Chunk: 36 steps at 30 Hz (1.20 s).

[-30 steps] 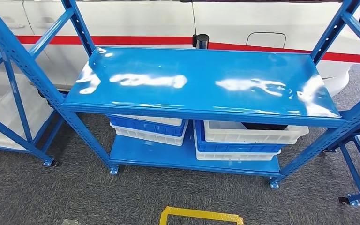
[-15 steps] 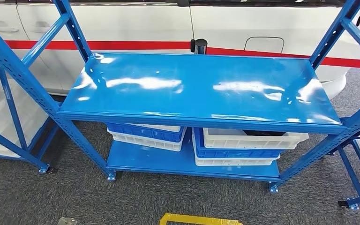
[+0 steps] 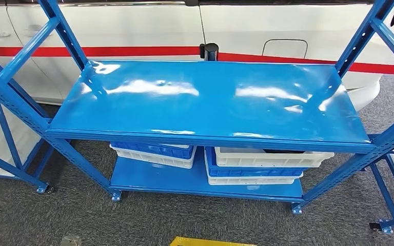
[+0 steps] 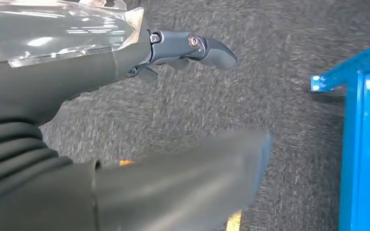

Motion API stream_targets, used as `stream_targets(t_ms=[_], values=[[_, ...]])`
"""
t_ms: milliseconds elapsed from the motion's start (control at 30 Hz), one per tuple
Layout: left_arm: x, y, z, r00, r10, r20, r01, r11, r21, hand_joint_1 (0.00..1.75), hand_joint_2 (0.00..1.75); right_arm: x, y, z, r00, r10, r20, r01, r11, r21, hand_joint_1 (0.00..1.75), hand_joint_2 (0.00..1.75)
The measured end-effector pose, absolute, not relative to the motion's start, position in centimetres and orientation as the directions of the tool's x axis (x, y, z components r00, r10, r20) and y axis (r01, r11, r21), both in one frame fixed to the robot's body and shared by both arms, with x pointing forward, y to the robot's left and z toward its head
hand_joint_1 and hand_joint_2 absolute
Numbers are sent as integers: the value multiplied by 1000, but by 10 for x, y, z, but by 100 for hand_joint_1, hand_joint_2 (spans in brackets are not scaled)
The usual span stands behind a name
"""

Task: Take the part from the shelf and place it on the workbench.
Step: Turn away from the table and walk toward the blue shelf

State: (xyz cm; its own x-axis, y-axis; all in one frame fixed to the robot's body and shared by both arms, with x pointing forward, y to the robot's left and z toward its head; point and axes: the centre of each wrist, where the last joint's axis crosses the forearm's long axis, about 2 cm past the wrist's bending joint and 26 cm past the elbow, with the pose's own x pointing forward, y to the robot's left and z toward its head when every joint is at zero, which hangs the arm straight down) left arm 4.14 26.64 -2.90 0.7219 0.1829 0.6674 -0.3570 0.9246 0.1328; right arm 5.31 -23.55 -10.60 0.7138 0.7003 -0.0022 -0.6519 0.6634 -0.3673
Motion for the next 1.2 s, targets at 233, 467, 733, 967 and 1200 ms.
stream_targets(t_ms=[233,467,733,967,1200], values=[[23,250,-52,798,206,567,-300,951,78,0,175,68,-245,-104,800,596,67,-542,767,-344,0,0],[5,244,-70,859,192,474,-235,972,32,0,0,80,-253,-102,862,481,157,-422,855,-301,0,0],[9,246,-86,898,149,415,-158,987,-13,0,0,54,-269,-107,925,335,180,-298,933,-203,0,0],[11,258,-97,925,103,366,-102,995,-23,0,0,32,-279,-110,960,200,197,-179,977,-119,0,0],[8,275,-105,950,63,307,-59,998,-20,0,0,11,-286,-111,975,61,214,-54,998,-41,0,0]])
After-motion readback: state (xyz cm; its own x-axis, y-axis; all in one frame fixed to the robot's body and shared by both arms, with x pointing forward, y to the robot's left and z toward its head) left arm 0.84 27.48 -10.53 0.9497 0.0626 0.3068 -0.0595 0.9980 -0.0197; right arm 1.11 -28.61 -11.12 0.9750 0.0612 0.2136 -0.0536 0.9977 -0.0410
